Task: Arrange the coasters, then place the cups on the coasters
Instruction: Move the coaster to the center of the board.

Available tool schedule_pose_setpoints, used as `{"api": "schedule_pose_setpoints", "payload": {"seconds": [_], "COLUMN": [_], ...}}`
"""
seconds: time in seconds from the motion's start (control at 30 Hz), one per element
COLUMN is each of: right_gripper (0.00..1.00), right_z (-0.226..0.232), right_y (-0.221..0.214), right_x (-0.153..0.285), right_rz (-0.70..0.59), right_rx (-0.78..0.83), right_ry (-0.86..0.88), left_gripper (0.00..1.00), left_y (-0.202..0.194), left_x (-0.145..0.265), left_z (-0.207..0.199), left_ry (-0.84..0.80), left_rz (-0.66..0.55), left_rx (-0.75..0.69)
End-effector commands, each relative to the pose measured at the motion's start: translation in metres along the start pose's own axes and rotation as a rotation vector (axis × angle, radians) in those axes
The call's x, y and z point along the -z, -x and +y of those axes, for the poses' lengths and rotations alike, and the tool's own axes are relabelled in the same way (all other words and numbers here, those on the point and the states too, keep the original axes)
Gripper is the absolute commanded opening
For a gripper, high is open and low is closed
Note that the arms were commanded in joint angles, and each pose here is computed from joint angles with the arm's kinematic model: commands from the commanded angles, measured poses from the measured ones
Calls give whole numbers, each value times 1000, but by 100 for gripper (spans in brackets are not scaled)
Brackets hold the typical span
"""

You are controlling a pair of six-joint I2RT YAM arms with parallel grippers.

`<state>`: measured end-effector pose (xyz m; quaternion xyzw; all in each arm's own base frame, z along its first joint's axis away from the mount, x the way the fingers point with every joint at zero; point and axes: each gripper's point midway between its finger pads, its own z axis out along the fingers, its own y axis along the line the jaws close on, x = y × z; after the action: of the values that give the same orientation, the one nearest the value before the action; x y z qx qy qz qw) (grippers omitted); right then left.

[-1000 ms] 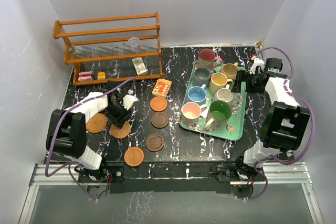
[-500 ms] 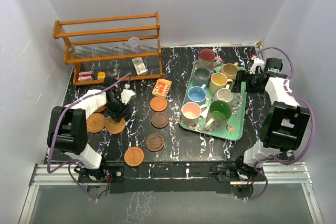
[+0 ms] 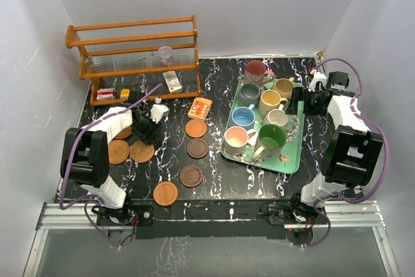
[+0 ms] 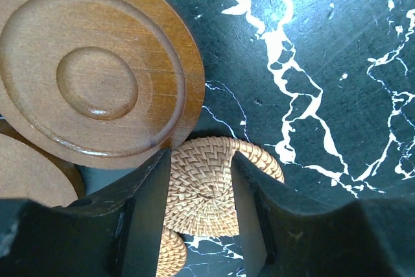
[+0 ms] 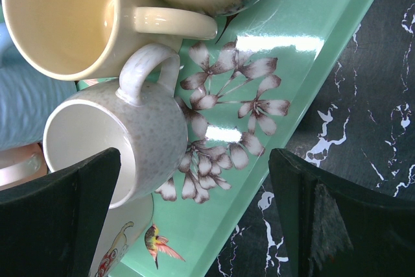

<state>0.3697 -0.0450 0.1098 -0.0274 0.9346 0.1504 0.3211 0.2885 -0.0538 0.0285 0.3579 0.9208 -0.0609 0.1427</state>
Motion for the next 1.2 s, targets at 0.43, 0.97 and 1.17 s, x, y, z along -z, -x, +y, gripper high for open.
{"api": "schedule_pose_setpoints", "payload": {"seconds": [0.43, 0.97, 1.17], "right_gripper": [98, 99, 99], "right_z": [-1, 0, 0], "right_y": [23, 25, 24], "right_x": [7, 10, 9], "right_rz": [-65, -72, -69], "right_rx": [44, 50, 48], "right_ry": [-10, -9, -10], "left_gripper": [41, 41, 41], "left_y": [-18, -37, -35], "left_x": [35, 4, -4], "left_z": [-22, -33, -44], "left_ry": [-20, -68, -105], "left_rz": [13, 64, 57], "left_rx": [5, 26, 32]}}
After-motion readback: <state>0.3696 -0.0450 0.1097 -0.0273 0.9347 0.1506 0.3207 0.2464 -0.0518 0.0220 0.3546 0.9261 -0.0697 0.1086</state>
